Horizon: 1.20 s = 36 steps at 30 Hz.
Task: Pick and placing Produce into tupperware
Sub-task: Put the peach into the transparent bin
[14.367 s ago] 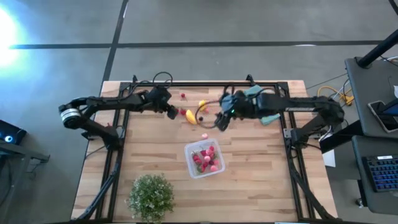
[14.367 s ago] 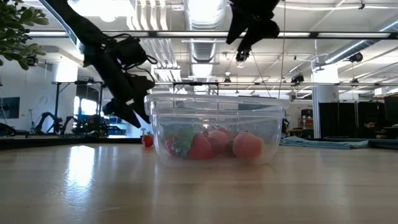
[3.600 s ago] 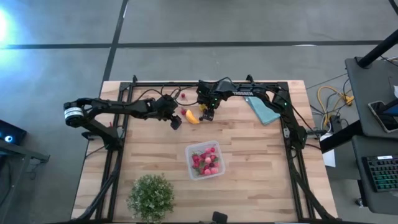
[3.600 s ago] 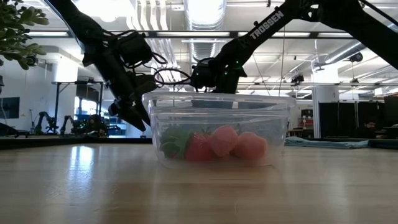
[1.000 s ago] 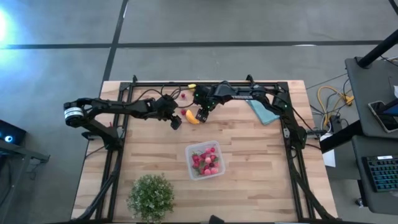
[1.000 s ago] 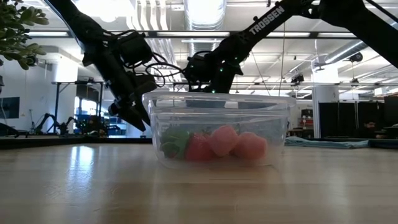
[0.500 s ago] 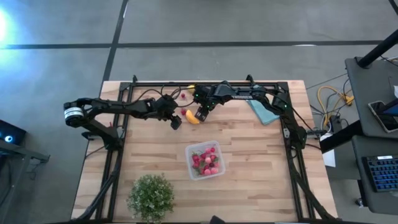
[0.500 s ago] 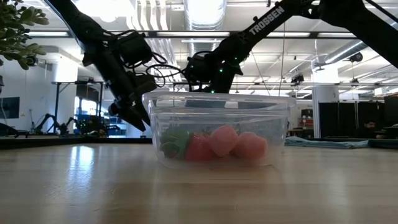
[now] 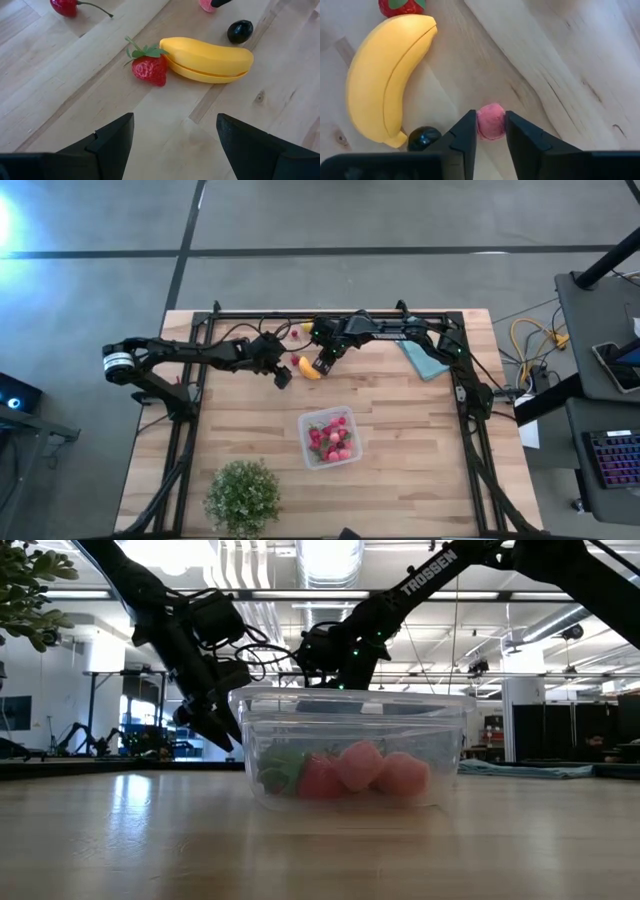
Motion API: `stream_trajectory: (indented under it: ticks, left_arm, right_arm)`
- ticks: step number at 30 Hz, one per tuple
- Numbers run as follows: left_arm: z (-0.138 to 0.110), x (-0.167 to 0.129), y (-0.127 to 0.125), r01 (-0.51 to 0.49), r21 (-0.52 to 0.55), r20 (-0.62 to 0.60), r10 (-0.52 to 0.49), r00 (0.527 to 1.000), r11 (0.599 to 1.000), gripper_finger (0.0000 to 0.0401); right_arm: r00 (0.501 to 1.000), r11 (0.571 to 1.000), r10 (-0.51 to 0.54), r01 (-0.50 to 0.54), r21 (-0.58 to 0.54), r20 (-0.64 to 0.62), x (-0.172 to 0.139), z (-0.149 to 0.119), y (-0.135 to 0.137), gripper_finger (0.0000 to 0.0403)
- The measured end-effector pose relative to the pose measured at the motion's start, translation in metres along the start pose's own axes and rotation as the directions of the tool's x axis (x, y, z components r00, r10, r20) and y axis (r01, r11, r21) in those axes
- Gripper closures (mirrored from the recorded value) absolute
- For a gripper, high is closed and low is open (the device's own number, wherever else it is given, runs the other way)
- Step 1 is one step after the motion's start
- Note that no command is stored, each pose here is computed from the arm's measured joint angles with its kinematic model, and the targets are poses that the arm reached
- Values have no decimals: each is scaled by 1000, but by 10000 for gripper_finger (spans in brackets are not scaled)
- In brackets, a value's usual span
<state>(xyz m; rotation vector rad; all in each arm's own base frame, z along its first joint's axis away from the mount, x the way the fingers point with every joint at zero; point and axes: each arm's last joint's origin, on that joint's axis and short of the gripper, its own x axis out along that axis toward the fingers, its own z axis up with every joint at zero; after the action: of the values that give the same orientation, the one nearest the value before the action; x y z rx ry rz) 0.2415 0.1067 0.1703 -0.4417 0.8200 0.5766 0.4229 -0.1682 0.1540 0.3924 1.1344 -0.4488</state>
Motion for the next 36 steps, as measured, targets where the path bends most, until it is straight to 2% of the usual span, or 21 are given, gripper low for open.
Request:
stream_trajectory:
  ticks: [6, 9, 23, 36]
  left_arm:
    - [0, 0, 0, 1, 0, 0, -1, 1000, 1000, 132]
    - [0, 0, 0, 1, 0, 0, -1, 1000, 1000, 132]
    - [0, 0, 0, 2, 0, 0, -2, 1000, 1000, 132]
    - [-1, 0, -2, 12, -19, -3, -12, 1000, 1000, 132]
  right_arm:
    - [1000, 999, 0, 0, 52, 0, 0, 0, 1, 269]
    - [1000, 996, -3, 3, 90, 1, 0, 0, 0, 265]
    - [1000, 994, -2, 5, 106, -22, 0, -3, 5, 343]
    - [1000, 990, 5, -1, 140, -23, -10, 0, 7, 346]
